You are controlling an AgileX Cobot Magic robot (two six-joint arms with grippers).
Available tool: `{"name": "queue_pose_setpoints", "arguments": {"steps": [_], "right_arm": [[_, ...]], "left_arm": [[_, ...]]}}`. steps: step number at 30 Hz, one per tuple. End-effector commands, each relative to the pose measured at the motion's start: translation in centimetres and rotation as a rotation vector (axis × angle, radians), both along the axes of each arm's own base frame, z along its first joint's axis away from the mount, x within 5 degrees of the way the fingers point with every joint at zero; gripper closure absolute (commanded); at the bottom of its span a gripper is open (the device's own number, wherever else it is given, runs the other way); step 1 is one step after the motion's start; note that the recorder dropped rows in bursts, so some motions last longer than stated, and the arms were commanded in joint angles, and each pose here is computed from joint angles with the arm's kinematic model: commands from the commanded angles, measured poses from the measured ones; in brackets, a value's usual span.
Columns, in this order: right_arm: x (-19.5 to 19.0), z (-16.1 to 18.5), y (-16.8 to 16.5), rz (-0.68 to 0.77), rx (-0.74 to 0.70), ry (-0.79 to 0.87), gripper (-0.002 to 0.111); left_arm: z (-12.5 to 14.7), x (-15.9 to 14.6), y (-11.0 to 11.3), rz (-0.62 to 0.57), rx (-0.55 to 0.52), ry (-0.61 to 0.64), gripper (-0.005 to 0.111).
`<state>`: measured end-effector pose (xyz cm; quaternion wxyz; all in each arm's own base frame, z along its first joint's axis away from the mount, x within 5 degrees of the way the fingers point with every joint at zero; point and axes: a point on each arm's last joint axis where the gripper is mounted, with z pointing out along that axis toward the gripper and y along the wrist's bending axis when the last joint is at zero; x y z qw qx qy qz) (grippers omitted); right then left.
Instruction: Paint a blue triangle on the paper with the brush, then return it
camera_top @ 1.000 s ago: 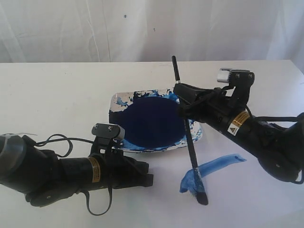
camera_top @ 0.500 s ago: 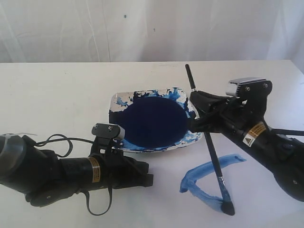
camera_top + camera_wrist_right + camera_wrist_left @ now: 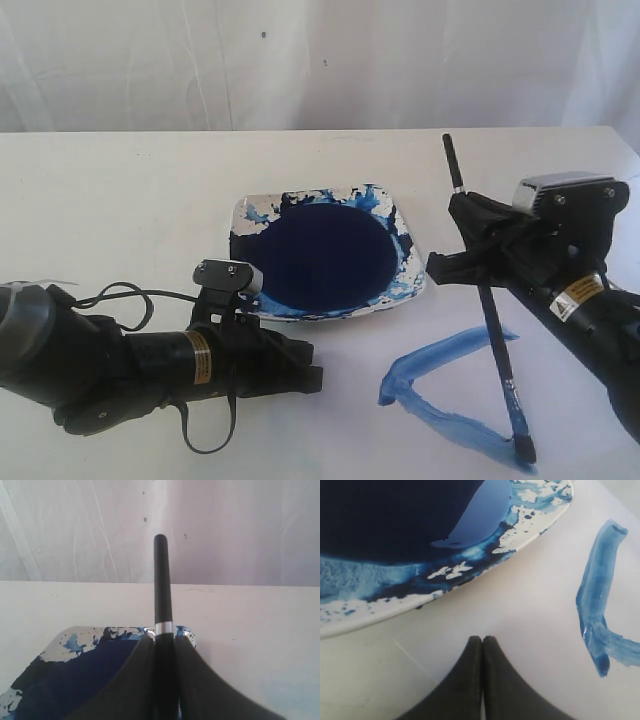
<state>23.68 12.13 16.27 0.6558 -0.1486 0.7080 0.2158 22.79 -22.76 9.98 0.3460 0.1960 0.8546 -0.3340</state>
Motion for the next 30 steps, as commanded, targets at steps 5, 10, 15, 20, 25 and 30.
{"name": "queue_pose_setpoints", "arguments": {"steps": [5, 10, 15, 20, 25, 30], "right_arm": [[-0.1, 2.8, -1.1, -0.110, 0.111, -0.077, 0.108], [-0.2, 4.7, -2.4, -0.221, 0.157, -0.139, 0.108], [0.0, 5.9, -3.1, -0.310, 0.131, -0.196, 0.108], [0.8, 6.8, -3.3, -0.368, 0.169, -0.218, 0.108], [1.9, 8.1, -3.2, -0.421, 0.150, -0.273, 0.108], [3.3, 8.2, -2.9, -0.442, 0.125, -0.290, 0.108]], "left_arm": [[0.0, -0.2, 0.1, -0.002, 0.016, 0.005, 0.107], [0.0, -0.2, 0.1, -0.002, 0.016, 0.005, 0.107], [0.0, -0.2, 0.1, -0.002, 0.016, 0.005, 0.107], [0.0, -0.2, 0.1, -0.002, 0.016, 0.005, 0.107], [0.0, -0.2, 0.1, -0.002, 0.016, 0.005, 0.107], [0.0, -0.2, 0.1, -0.002, 0.016, 0.005, 0.107]]}}
